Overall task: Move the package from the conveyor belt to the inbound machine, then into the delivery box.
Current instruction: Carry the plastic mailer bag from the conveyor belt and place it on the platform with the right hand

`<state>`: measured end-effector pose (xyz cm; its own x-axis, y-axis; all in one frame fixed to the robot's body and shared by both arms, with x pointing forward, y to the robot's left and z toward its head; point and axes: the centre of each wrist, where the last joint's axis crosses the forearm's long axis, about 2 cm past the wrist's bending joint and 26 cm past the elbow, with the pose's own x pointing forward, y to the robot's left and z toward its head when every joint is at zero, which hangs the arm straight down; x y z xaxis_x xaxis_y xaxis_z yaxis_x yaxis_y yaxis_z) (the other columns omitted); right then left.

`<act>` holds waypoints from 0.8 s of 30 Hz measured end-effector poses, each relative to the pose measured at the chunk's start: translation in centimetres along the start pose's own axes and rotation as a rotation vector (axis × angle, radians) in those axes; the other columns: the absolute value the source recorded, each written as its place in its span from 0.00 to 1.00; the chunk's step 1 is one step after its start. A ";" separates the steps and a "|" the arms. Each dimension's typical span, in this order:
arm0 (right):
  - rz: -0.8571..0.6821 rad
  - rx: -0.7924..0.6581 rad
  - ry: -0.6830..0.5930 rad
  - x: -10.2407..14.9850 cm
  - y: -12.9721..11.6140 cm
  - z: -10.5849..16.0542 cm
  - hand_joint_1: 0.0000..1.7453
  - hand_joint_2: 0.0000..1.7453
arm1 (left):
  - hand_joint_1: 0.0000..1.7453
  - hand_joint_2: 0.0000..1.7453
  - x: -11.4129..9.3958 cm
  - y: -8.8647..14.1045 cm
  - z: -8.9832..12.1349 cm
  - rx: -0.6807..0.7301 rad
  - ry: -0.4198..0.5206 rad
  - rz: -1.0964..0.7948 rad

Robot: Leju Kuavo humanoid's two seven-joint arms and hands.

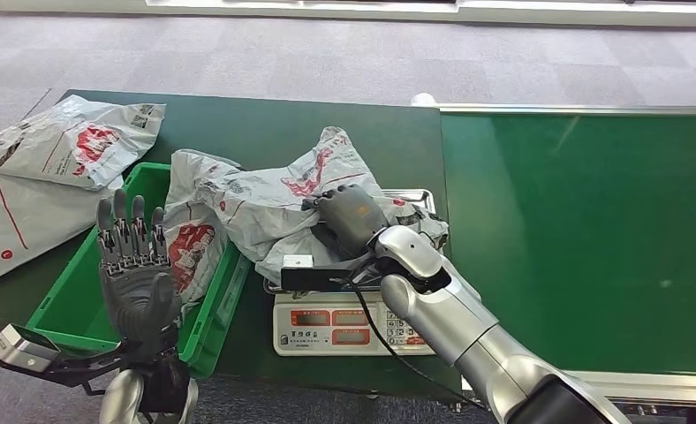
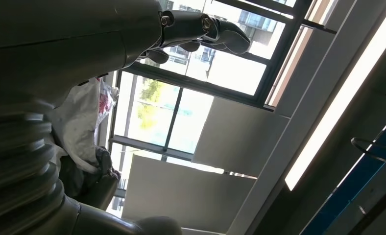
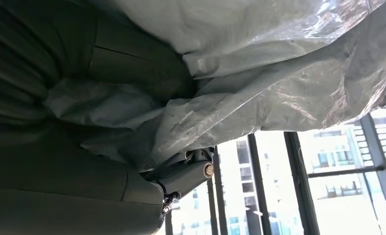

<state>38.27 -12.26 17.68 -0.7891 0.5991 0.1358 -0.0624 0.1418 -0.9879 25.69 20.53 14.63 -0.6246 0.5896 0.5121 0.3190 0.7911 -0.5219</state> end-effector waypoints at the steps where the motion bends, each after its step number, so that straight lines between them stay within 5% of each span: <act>1: -0.007 0.009 -0.005 0.3 0.2 -0.2 1.00 1.00 | 0.00 1.00 0.0 0.0 0.0 0.003 0.000 -0.003; 2: -0.014 0.016 -0.009 0.7 0.5 -0.4 0.75 1.00 | 0.00 1.00 0.0 0.0 0.0 0.007 0.000 -0.006; 5: -0.029 0.029 -0.019 1.7 0.9 -1.1 0.00 0.25 | 0.00 1.00 0.1 0.1 0.0 0.015 -0.001 -0.015; 6: -0.033 0.029 -0.020 1.9 0.9 -1.3 0.00 0.00 | 0.00 1.00 0.1 0.1 0.0 0.017 -0.002 -0.017; 12: 0.003 -0.111 0.027 2.1 -1.0 -2.4 0.00 0.00 | 0.00 1.00 0.7 0.1 0.1 0.025 -0.012 -0.031; 19: -0.359 -0.555 -0.130 0.4 -10.6 -0.5 0.00 0.00 | 0.00 1.00 1.4 0.3 1.0 0.027 -0.014 -0.047; 24: -0.384 -0.737 -0.210 -0.5 -14.0 2.8 0.00 0.00 | 0.00 1.00 1.5 0.4 1.0 0.016 -0.017 -0.044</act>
<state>37.87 -16.72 31.19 -0.8959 0.2569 0.3625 0.0076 0.8247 -0.5655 24.15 21.61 14.48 -0.6500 0.5514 0.5229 0.2797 0.8134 -0.5100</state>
